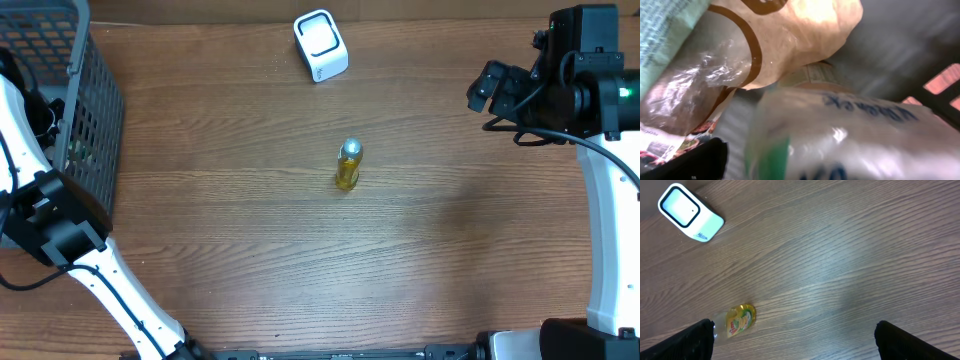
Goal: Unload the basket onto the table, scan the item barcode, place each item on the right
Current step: 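Reach the left gripper into the basket and grasp the green-capped jar, then carry the green-capped jar out and place it left of the bottle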
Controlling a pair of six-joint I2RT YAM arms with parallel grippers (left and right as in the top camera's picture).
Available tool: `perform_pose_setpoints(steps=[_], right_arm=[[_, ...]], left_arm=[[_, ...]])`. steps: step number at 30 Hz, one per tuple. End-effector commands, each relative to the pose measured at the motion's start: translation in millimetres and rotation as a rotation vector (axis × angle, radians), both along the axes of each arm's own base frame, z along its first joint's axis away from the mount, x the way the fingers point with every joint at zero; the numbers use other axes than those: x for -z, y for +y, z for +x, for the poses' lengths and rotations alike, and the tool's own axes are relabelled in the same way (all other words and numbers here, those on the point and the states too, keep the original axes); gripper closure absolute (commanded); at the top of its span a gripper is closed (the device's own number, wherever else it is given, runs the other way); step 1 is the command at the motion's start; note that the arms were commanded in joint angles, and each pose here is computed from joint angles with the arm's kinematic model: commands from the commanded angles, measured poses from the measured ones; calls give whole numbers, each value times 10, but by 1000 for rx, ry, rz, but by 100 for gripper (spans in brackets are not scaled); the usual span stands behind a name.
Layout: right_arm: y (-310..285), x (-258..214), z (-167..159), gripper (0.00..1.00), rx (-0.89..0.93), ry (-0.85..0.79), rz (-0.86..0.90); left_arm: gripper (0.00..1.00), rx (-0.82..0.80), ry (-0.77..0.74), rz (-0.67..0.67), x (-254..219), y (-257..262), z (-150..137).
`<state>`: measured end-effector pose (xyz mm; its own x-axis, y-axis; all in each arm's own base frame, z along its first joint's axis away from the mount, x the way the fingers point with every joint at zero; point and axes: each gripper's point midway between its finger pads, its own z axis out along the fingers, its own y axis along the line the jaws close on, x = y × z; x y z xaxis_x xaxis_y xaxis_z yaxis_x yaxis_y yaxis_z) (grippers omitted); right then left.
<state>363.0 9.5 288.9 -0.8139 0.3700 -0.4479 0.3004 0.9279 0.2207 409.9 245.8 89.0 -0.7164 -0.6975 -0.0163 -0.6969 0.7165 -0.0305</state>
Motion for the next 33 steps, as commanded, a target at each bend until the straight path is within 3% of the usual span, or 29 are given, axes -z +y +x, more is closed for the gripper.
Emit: perform_pose_setpoints(steps=[1, 5, 12, 19, 23, 28, 33], right_arm=[[-4, -25, -8, 0, 7, -9, 5], [-4, -25, -7, 0, 7, -9, 5], [-4, -25, -8, 0, 7, -9, 5], [-4, -25, -8, 0, 7, -9, 5], [-4, -25, -8, 0, 7, -9, 5], [-4, -25, -8, 0, 7, -9, 5], [-4, -23, -11, 0, 7, -8, 5]], left_arm=[[22, 8, 23, -35, 111, -124, 12], [45, 7, 13, -30, 76, -116, 23], [54, -14, -74, 22, -306, 6, 105], [58, -43, -311, 166, -1298, 184, 190], [71, -64, -475, 234, -1922, 139, 182], [91, 1, -707, 204, -2654, -257, 180], [90, 100, -875, 154, -3263, -834, 50]])
